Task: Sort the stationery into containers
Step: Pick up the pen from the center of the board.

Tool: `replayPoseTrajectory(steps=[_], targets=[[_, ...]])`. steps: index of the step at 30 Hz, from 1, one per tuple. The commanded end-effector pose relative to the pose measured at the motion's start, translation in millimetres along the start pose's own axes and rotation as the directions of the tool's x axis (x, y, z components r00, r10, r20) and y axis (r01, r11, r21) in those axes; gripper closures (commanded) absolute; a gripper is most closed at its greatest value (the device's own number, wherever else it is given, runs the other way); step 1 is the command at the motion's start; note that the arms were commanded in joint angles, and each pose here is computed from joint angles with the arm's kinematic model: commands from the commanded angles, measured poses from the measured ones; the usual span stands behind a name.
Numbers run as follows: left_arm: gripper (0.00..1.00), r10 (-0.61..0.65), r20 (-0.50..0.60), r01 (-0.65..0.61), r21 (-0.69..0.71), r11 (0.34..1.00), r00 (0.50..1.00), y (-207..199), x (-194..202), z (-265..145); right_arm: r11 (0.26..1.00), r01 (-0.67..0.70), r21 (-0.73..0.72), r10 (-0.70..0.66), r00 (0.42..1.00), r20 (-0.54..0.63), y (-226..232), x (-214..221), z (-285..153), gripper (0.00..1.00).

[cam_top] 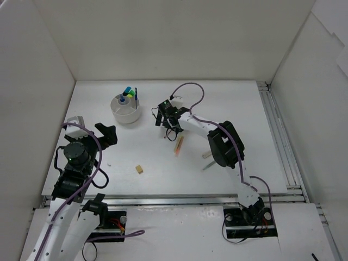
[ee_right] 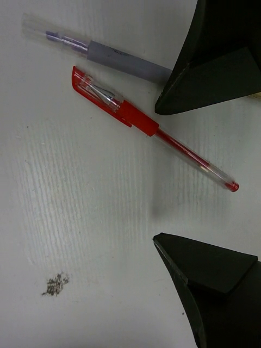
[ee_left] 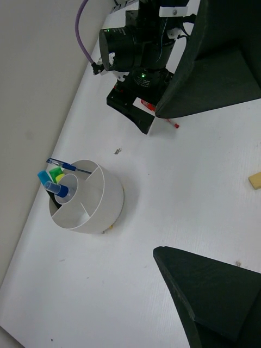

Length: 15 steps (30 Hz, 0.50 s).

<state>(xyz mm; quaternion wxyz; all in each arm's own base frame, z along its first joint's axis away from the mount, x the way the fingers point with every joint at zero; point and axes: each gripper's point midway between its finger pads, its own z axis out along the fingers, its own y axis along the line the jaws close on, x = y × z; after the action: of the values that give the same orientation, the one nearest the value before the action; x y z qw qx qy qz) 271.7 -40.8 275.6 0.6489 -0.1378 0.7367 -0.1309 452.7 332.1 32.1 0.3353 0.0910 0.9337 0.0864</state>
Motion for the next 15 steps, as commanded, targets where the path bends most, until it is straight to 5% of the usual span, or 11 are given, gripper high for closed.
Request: replayPoseTrajectory(steps=[1, 6, 10, 15], targets=[[0.0, -0.02, 0.014, 0.02, -0.029, 0.999, 1.0, 1.8, -5.9, 2.7, 0.999, -0.035, 0.041, 0.033, 0.998, 0.052, -0.4, -16.2, -7.8, 0.13], [0.0, -0.015, 0.003, 0.015, -0.023, 1.0, 1.0, -1.0, -5.9, 7.7, 0.999, -0.016, 0.046, 0.013, 0.999, 0.048, -1.1, -13.7, -9.2, 0.2], [0.0, -0.014, -0.02, 0.014, -0.02, 1.0, 1.0, -3.2, -2.8, 12.1, 0.999, 0.039, 0.019, -0.04, 0.999, 0.027, 9.5, -5.2, -6.2, 0.57], [0.0, -0.011, -0.036, 0.01, -0.024, 1.0, 0.999, -3.7, -1.1, 14.7, 0.997, 0.071, -0.005, -0.071, 0.997, 0.005, 16.6, 3.7, -6.7, 0.78]])
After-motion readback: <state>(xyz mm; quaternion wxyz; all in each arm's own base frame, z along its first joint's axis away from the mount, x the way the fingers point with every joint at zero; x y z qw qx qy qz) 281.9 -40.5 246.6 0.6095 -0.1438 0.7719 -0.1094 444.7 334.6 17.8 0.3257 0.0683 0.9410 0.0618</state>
